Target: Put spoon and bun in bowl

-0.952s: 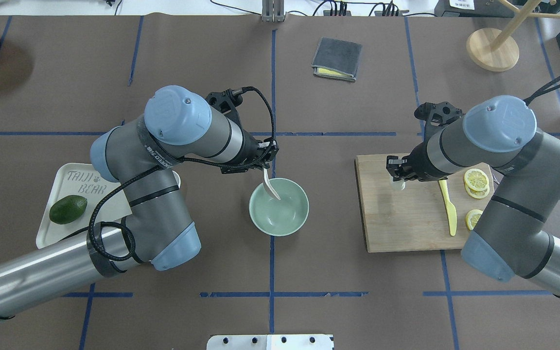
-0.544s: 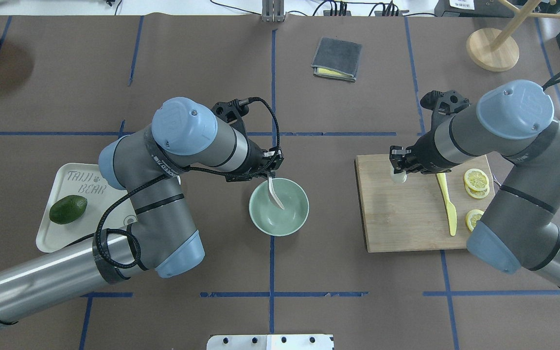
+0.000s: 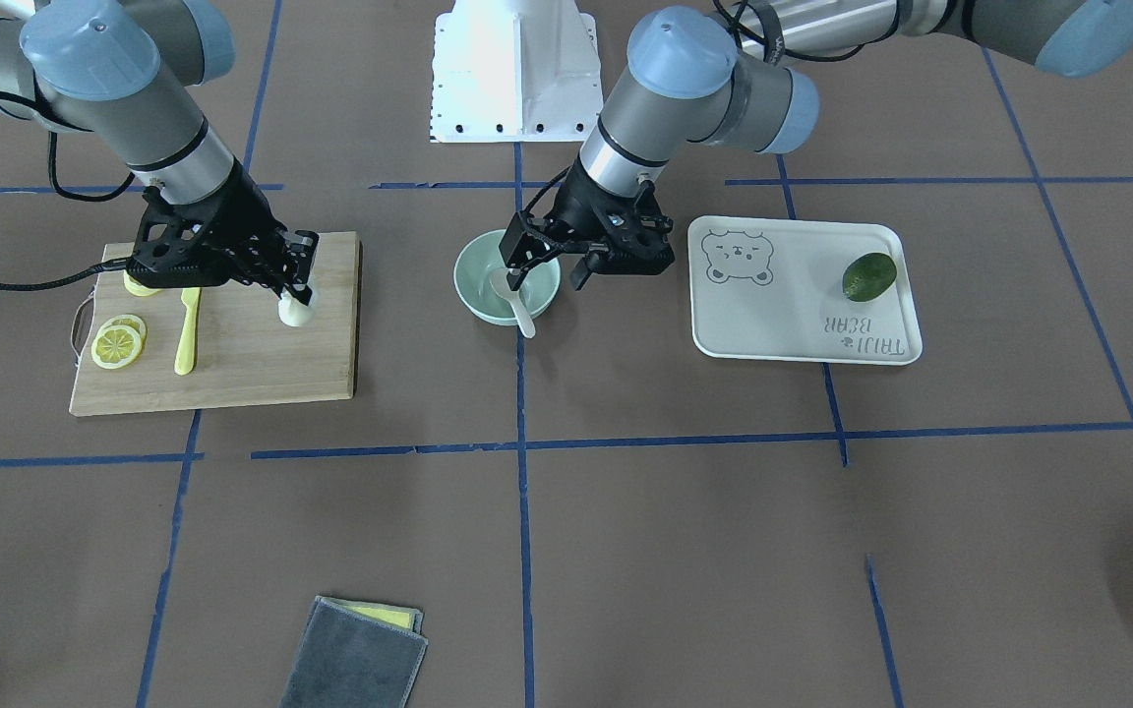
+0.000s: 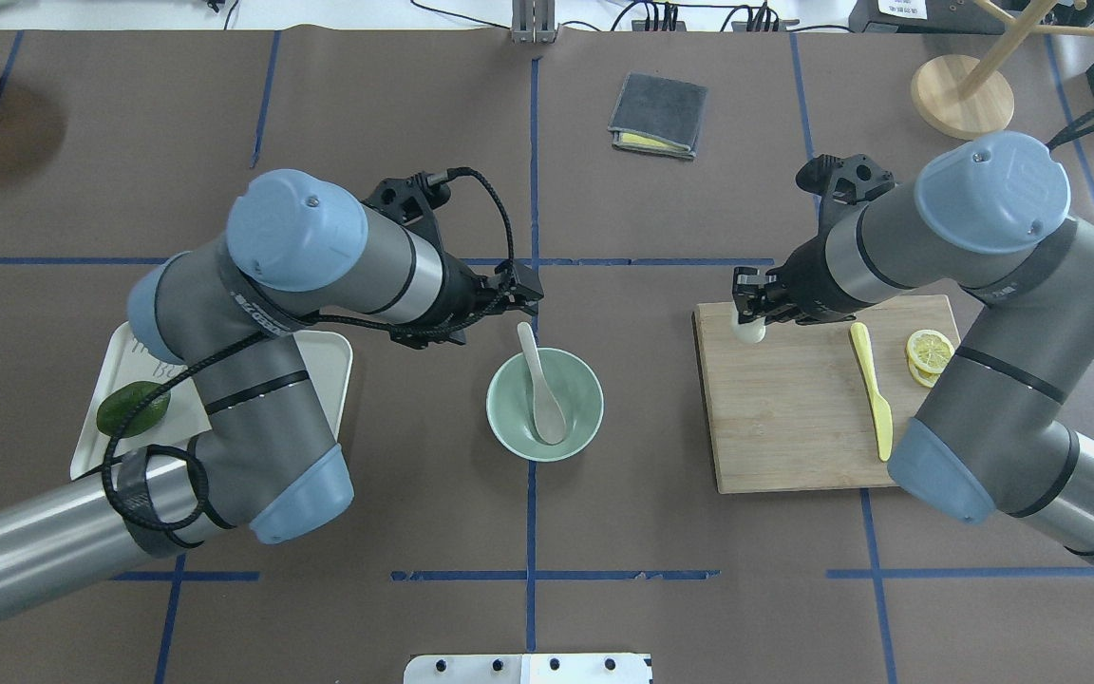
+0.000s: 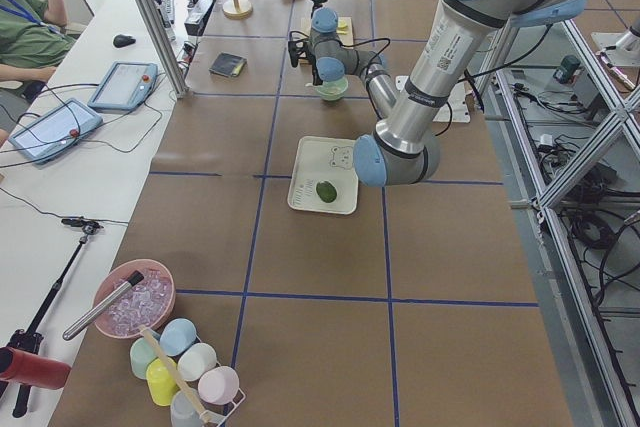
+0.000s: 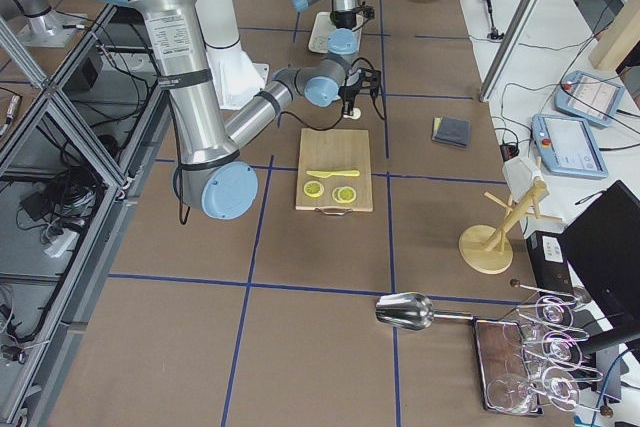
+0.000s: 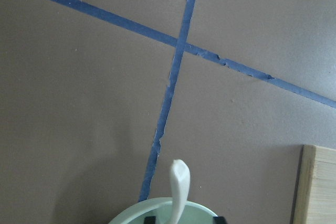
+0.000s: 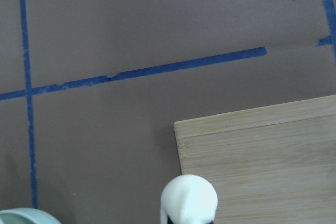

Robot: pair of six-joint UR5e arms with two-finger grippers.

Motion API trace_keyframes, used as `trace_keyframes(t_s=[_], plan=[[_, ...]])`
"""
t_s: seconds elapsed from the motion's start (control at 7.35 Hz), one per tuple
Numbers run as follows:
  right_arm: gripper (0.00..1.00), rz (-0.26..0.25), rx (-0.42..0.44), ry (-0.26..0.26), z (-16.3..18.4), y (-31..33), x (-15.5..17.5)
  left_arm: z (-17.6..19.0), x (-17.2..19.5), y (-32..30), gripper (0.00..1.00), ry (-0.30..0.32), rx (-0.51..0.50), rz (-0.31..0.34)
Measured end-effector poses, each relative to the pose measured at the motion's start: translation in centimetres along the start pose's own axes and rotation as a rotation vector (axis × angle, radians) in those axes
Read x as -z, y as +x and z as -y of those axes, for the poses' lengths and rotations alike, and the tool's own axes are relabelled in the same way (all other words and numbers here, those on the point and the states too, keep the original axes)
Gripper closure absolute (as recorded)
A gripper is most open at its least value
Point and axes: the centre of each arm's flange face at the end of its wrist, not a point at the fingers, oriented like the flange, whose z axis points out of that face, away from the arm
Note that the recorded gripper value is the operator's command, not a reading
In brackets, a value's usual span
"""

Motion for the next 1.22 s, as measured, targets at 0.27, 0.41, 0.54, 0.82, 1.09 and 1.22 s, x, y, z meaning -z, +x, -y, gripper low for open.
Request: trace_keyframes(t_s=[0.27,0.41,0.54,0.82,1.09,1.22], plan=[[0.72,0.039,-0.035,-0.01,-1.7,-4.6,-0.9,4.2,5.8,-1.8,0.0,0.067,-0.116,0.104],[0.72,0.054,-0.048,-0.008,-3.0,-7.1,-1.7,6.4,8.5,-3.4,0.0,0.096,-0.173,0.159],[0.72,0.066,-0.053,-0.002,-4.6,-9.4,-2.5,8.3,10.6,-5.6,0.0,0.118,-0.218,0.2],[0.57,0.076,-0.044,0.019,-8.0,-13.2,-4.6,12.7,14.2,-11.4,0.0,0.143,-0.314,0.277],[0.08,0.078,-0.034,0.034,-9.2,-16.1,-6.2,17.8,19.1,-18.6,0.0,0.14,-0.443,0.356],[0.01,0.075,-0.032,0.035,-9.3,-17.1,-6.9,20.4,21.9,-22.6,0.0,0.134,-0.508,0.396]])
